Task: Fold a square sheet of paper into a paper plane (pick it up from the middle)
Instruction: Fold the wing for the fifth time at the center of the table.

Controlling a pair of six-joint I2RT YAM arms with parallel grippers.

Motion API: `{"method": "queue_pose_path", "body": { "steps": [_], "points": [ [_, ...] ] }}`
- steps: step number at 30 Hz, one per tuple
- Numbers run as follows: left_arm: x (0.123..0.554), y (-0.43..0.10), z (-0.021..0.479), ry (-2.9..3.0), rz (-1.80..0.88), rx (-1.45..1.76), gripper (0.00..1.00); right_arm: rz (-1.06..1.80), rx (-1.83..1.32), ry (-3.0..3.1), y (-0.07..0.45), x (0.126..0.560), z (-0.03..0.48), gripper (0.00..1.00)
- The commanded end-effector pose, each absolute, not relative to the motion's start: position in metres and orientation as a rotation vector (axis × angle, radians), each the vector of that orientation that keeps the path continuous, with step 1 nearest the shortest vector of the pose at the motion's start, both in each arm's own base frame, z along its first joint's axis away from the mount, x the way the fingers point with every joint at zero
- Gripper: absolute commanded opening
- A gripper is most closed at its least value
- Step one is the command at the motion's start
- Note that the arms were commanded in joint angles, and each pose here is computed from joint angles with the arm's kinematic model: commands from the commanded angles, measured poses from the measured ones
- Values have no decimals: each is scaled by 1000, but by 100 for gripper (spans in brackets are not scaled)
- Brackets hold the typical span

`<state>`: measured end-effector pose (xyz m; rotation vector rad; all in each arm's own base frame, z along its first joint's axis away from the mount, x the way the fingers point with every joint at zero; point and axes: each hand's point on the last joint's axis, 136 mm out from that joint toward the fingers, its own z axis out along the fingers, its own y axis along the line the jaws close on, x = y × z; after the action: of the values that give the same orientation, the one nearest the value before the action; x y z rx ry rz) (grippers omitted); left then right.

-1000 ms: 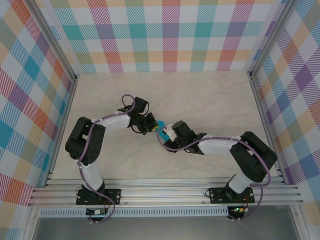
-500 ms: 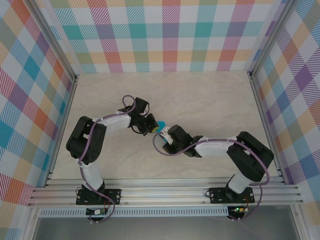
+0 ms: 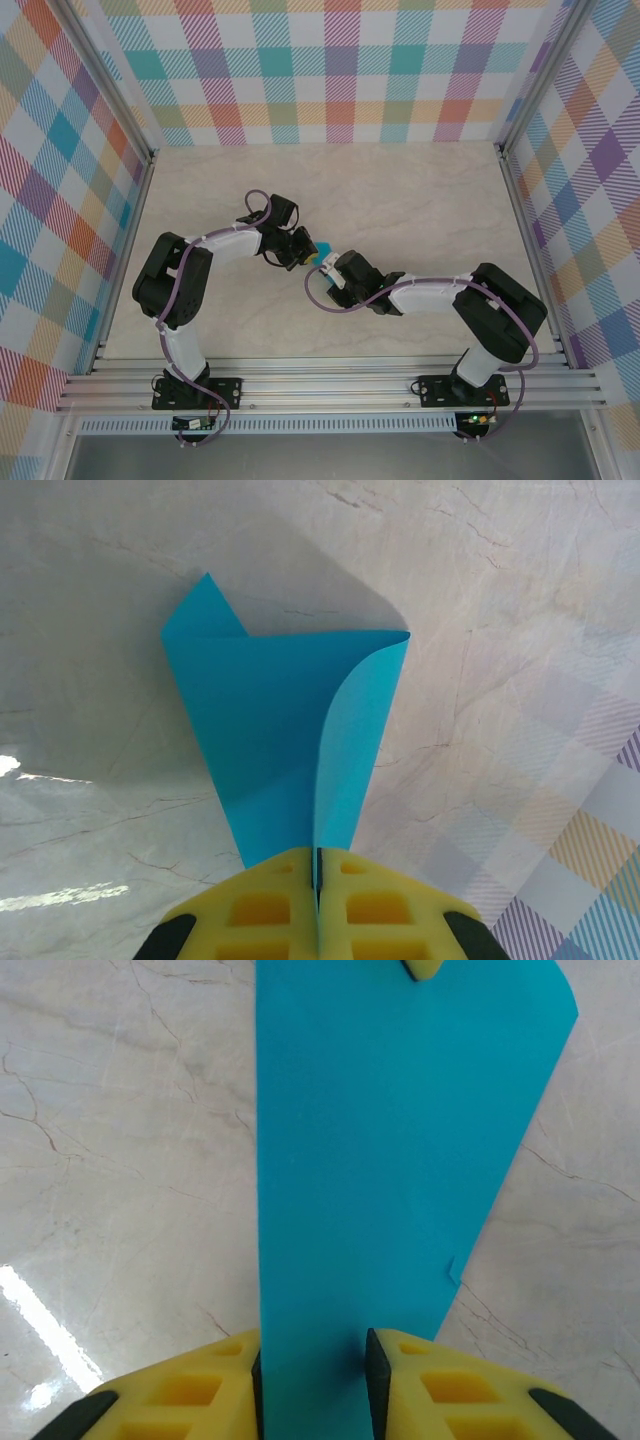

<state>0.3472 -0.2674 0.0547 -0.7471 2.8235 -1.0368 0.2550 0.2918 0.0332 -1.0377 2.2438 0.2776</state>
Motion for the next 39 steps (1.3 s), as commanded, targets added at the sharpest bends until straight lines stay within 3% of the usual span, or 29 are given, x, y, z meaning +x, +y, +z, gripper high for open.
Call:
{"method": "queue_pose_path", "body": {
  "steps": [1,14,23,29,31,33,37,39],
  "points": [
    [342,-273,54,2860,-1037,-732,0,356,-994,2211,307,258,51,33],
    [343,-274,54,2859,-1038,-726,0,375,-941,2205,308,262,54,34],
    [337,-270,52,2887,-1003,-737,0,381,-933,2239,304,260,46,16],
    [338,-264,60,2869,-960,-708,30,487,-918,2278,302,258,45,7],
    [338,-259,66,2857,-928,-686,46,560,-911,2290,304,255,46,6],
    [339,-254,73,2840,-889,-669,51,633,-909,2305,306,252,47,5],
    [338,-239,88,2796,-805,-643,70,736,-870,2334,306,252,47,4],
    [335,-232,93,2778,-771,-636,71,779,-852,2339,305,252,48,4]
  ]
}}
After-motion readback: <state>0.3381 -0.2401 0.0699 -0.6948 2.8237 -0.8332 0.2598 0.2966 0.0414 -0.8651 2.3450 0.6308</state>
